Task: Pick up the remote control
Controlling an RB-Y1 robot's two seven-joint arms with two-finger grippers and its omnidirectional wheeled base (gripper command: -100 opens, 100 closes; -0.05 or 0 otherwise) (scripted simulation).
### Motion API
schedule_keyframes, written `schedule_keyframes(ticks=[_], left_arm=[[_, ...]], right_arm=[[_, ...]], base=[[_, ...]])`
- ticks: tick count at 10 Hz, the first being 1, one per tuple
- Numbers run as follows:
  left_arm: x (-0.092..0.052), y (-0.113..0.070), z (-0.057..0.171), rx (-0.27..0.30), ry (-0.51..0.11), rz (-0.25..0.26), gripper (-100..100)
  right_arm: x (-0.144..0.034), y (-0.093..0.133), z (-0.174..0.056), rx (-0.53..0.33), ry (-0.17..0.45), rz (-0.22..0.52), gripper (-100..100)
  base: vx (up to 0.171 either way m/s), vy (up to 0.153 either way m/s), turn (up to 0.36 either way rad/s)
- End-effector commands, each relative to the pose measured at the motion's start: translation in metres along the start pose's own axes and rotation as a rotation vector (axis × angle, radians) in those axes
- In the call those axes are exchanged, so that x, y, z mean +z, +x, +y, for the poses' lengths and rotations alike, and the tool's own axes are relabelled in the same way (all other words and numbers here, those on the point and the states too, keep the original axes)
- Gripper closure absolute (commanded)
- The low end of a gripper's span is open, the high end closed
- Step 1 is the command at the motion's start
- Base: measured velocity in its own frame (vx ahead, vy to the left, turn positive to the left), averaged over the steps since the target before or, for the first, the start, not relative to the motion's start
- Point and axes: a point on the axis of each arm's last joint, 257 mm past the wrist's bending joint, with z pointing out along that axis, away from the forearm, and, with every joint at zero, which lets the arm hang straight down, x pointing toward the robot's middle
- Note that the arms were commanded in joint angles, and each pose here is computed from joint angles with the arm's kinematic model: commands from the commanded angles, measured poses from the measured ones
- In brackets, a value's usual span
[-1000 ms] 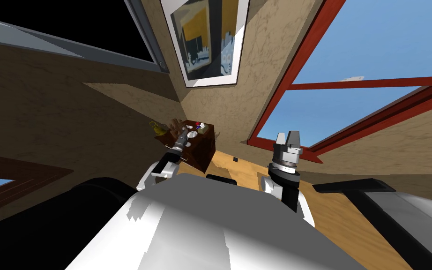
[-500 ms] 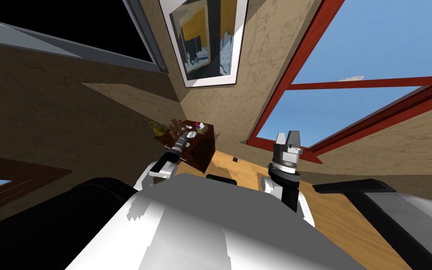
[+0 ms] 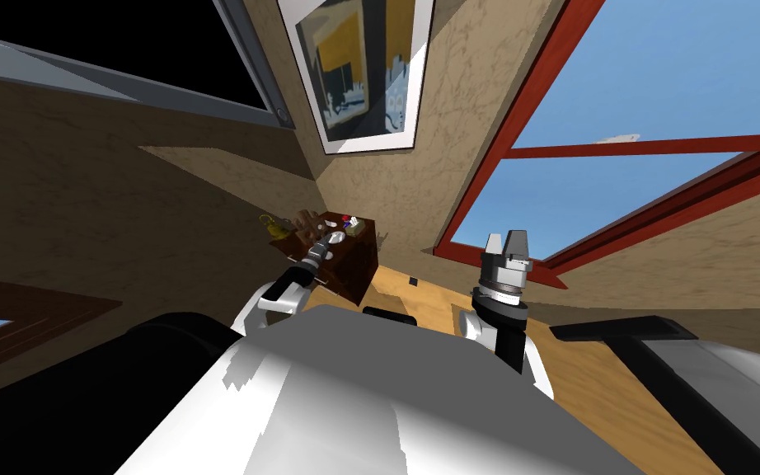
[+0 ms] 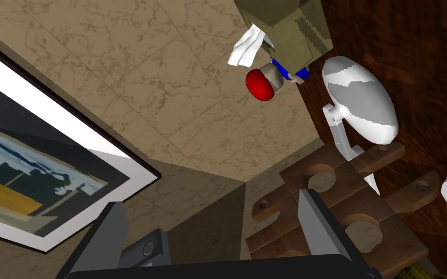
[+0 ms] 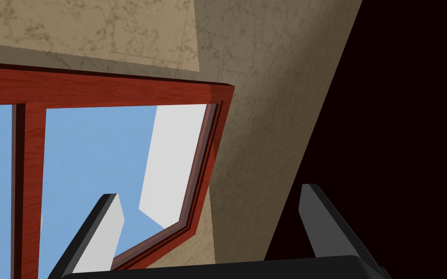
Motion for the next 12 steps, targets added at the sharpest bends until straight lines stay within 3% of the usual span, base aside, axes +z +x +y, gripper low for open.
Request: schedule_keyframes(ticks=[1, 12], left_arm=[[-0.001, 0.001, 0.007, 0.004, -0.030, 0.006, -100], [-0.011, -0.008, 0.064, 0.094, -0.279, 0.058, -100]], right_arm=[[0.000, 0.000, 0.000, 0.000, 0.000, 0.000, 0], [0.000, 0.000, 0.000, 0.000, 0.000, 0.000, 0]], base=[[0.011, -0.007, 0.002], [0.025, -0.006, -0.004]])
